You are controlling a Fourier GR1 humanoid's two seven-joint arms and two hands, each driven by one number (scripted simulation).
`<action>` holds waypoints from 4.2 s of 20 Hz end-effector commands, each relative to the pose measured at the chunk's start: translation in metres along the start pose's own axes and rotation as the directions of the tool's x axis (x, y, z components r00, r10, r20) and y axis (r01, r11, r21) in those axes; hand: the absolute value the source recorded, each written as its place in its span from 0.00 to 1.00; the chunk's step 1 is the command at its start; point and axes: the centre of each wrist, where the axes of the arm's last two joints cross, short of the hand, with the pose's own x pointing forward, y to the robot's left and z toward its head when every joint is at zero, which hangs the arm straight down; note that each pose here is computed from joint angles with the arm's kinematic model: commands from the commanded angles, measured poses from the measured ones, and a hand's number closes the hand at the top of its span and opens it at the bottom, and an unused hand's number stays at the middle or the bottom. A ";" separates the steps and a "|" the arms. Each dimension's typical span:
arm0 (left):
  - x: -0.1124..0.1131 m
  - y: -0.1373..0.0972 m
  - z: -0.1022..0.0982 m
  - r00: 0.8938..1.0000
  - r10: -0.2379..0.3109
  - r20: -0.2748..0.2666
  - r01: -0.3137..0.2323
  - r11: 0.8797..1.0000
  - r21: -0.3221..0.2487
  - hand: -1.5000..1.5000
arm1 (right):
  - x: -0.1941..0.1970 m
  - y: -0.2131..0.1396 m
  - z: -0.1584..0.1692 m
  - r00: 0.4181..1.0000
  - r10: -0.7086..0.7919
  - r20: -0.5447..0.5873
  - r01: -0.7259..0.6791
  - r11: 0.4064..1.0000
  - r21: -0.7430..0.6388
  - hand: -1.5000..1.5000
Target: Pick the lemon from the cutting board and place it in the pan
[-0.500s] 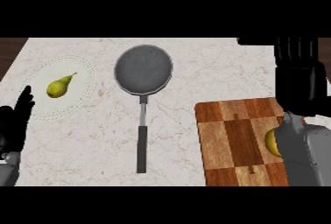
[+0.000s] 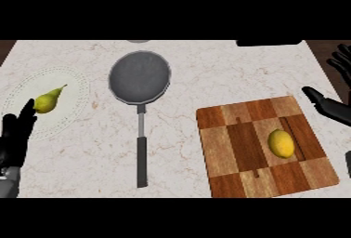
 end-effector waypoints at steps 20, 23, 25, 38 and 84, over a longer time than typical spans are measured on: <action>0.022 -0.023 0.002 1.000 -0.002 -0.009 0.001 0.994 -0.106 0.50 | 0.071 -0.059 0.081 0.660 0.693 -0.290 -0.677 0.716 0.170 0.00; 0.020 -0.012 -0.005 1.000 -0.010 -0.013 0.009 0.995 -0.099 0.50 | 0.086 -0.051 0.072 0.524 0.781 -0.339 -0.723 0.619 0.308 0.00; 0.020 -0.027 -0.001 1.000 0.001 -0.016 -0.002 0.994 -0.111 0.50 | 0.101 -0.039 0.061 0.463 0.815 -0.348 -0.720 0.575 0.389 0.00; 0.012 -0.009 0.009 0.999 0.010 -0.037 -0.014 0.994 -0.111 0.50 | 0.063 0.041 0.041 0.229 0.902 -0.365 -0.618 0.425 0.662 0.00; 0.017 -0.024 -0.002 1.000 0.013 -0.025 -0.015 0.996 -0.085 0.50 | -0.043 0.036 0.047 0.035 0.974 -0.223 -0.677 0.187 0.711 1.00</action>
